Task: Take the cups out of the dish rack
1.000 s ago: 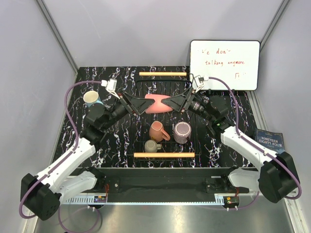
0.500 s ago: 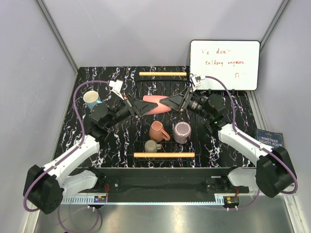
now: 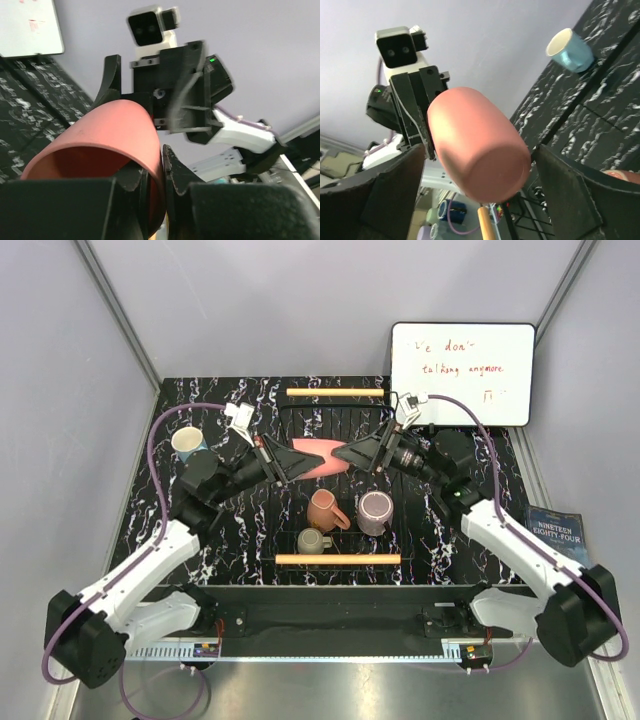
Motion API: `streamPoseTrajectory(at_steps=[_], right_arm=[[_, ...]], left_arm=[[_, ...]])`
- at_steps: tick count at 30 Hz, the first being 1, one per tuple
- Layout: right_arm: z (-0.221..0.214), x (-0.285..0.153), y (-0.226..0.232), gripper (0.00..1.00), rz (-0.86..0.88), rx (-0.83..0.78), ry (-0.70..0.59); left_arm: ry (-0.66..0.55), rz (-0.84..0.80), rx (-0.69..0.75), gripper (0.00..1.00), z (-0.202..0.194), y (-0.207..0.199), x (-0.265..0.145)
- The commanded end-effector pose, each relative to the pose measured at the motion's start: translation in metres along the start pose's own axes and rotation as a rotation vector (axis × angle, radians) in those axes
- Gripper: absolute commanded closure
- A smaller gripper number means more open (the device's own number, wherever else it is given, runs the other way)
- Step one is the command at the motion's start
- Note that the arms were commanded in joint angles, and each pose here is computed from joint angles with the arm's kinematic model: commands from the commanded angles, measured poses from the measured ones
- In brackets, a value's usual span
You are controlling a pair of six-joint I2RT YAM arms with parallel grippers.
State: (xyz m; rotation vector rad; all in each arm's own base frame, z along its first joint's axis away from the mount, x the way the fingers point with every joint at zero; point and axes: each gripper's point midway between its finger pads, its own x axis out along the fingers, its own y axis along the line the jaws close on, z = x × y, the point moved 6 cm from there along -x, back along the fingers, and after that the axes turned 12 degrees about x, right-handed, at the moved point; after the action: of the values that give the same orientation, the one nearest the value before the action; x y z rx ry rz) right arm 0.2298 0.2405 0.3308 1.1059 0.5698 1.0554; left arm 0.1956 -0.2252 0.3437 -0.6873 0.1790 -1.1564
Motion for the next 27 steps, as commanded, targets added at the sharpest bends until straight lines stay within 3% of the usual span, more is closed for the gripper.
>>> streamPoseTrajectory(at_steps=[1, 7, 9, 16, 17, 19, 22, 27], right_arm=[[0.014, -0.014, 0.027, 0.0, -0.075, -0.163, -0.087], [0.028, -0.037, 0.049, 0.0, -0.169, -0.262, -0.22], [0.027, -0.045, 0.044, 0.0, -0.232, -0.256, -0.245], [0.031, -0.058, 0.013, 0.0, -0.448, -0.241, -0.304], [0.03, -0.059, 0.007, 0.0, -0.472, -0.232, -0.303], [0.029, -0.06, -0.002, 0.0, -0.51, -0.23, -0.298], [0.026, -0.06, -0.011, 0.0, -0.539, -0.214, -0.291], [0.024, -0.052, -0.024, 0.0, -0.56, -0.197, -0.242]], left_arm=[[-0.04, 0.058, 0.161, 1.0, 0.029, -0.013, -0.007], [-0.086, 0.24, 0.214, 1.0, 0.063, -0.001, -0.025], [-0.068, 0.394, 0.245, 1.0, 0.076, 0.004, -0.034], [-0.017, 1.177, 0.277, 1.0, 0.123, 0.071, -0.085], [0.071, 1.277, 0.272, 1.0, 0.114, 0.079, -0.098], [0.124, 1.42, 0.289, 1.0, 0.115, 0.098, -0.11], [0.193, 1.555, 0.28, 1.0, 0.1, 0.125, -0.13], [0.268, 1.586, 0.199, 1.0, 0.086, 0.169, -0.128]])
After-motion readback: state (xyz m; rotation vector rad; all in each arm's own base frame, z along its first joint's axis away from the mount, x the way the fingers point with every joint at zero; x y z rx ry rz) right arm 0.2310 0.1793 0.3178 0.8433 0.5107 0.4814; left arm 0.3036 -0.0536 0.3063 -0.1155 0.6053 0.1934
